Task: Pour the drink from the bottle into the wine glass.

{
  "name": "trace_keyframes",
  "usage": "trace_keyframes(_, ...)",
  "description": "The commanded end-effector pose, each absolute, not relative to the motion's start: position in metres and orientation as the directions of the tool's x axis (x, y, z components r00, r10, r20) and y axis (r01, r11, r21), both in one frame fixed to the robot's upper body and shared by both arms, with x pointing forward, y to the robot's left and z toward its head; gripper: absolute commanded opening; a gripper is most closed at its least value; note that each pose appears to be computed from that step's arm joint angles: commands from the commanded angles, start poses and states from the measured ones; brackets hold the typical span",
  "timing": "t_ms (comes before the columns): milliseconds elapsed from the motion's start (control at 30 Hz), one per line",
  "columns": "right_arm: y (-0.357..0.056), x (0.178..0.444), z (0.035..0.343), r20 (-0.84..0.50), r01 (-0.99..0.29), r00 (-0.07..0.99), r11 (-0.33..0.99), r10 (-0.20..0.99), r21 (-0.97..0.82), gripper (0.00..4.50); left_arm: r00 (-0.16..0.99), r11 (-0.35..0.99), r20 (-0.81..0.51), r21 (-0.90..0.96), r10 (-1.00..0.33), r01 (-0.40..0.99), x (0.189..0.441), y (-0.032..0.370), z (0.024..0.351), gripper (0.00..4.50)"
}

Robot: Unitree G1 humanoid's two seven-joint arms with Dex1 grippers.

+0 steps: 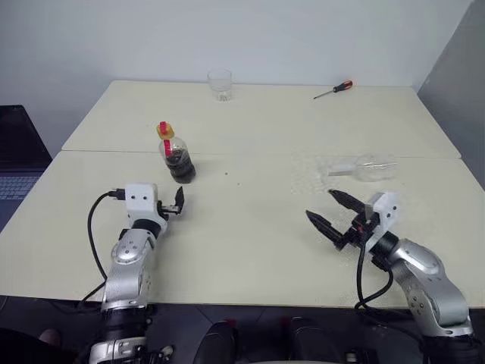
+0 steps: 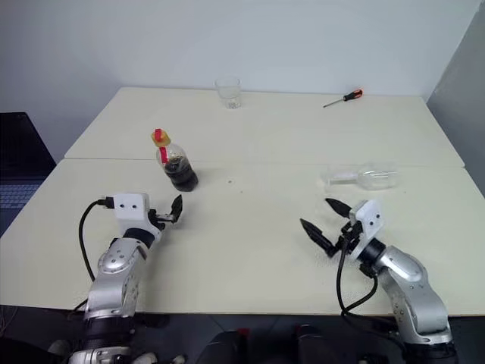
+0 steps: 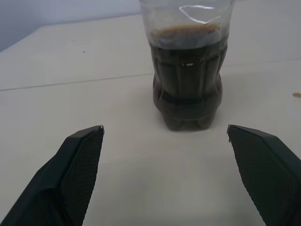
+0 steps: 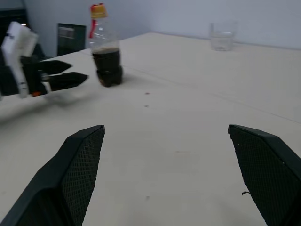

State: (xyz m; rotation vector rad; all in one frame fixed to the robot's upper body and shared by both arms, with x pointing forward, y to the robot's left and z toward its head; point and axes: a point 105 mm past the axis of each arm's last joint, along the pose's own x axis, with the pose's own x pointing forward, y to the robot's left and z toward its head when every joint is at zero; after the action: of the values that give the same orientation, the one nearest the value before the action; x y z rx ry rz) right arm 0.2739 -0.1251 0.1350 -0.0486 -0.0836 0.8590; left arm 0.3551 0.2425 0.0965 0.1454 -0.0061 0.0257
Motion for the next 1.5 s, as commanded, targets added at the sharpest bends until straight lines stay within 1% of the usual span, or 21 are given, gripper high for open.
trace_keyframes(33, -0.112, 0.265, 0.149, 0.087, -0.817, 0.559, 0.566, 0.825, -0.115, 4.5, 0.997, 0.987, 0.069, 0.156, 0.035, -0.045, 0.363, 0.244, 0.112, 4.46)
trace_keyframes(200, -0.106, 0.268, 0.15, 0.083, -0.835, 0.529, 0.536, 0.844, -0.128, 4.5, 0.997, 0.988, 0.077, 0.146, 0.028, -0.039, 0.372, 0.245, 0.114, 4.46)
trace_keyframes(400, -0.103, 0.277, 0.153, 0.098, -0.829, 0.536, 0.545, 0.838, -0.128, 4.5, 0.997, 0.989, 0.074, 0.148, -0.013, 0.002, 0.381, 0.242, 0.114, 4.46)
trace_keyframes(700, -0.099, 0.281, 0.154, 0.103, -0.828, 0.537, 0.547, 0.837, -0.121, 4.5, 0.996, 0.989, 0.057, 0.135, -0.073, 0.065, 0.4, 0.233, 0.113, 4.46)
trace_keyframes(1200, -0.097, 0.292, 0.162, 0.118, -0.825, 0.536, 0.548, 0.836, -0.136, 4.5, 0.989, 0.984, 0.088, 0.142, -0.121, 0.107, 0.428, 0.222, 0.132, 4.46)
trace_keyframes(1500, -0.094, 0.296, 0.162, 0.137, -0.816, 0.55, 0.565, 0.824, -0.12, 4.5, 0.986, 0.986, 0.117, 0.132, -0.115, 0.1, 0.438, 0.22, 0.143, 4.46)
